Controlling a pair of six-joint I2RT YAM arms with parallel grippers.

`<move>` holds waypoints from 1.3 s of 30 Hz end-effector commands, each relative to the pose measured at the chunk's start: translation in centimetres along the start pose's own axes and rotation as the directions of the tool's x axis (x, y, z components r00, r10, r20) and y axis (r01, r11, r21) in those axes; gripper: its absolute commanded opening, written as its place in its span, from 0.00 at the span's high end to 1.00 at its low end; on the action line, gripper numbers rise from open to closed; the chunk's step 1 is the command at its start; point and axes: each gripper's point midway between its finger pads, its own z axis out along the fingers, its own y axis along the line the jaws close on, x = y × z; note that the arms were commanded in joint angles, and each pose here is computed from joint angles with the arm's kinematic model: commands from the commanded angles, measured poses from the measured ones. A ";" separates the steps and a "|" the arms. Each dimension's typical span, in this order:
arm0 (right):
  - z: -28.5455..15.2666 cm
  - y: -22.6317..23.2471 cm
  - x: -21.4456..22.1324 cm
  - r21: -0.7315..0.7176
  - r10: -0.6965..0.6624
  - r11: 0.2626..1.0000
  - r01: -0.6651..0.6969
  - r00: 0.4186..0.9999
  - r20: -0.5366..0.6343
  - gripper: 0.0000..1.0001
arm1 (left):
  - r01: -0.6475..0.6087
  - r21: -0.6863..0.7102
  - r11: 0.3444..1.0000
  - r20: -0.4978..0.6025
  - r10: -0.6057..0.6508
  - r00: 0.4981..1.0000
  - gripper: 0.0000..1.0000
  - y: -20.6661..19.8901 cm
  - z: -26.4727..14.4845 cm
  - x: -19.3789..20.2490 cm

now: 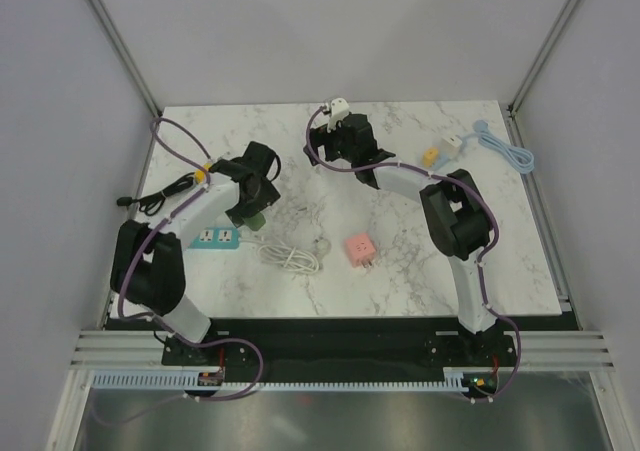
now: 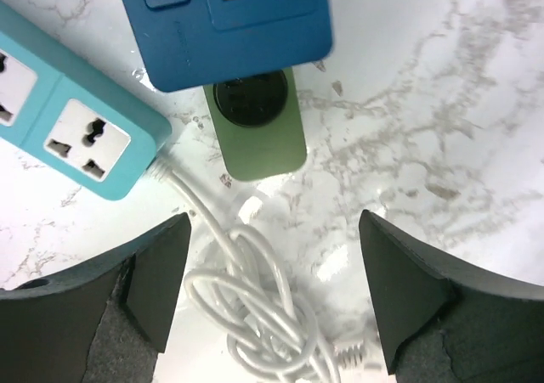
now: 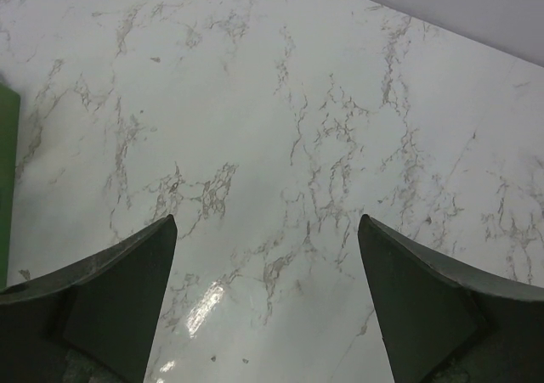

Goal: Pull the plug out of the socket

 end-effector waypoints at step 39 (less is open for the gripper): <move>-1.6 23.6 4.3 -0.624 0.251 0.713 -0.321 0.947 -0.202 1.00 | 0.048 0.266 0.963 -0.011 -0.047 0.999 0.14 1.5 2.1 -9.5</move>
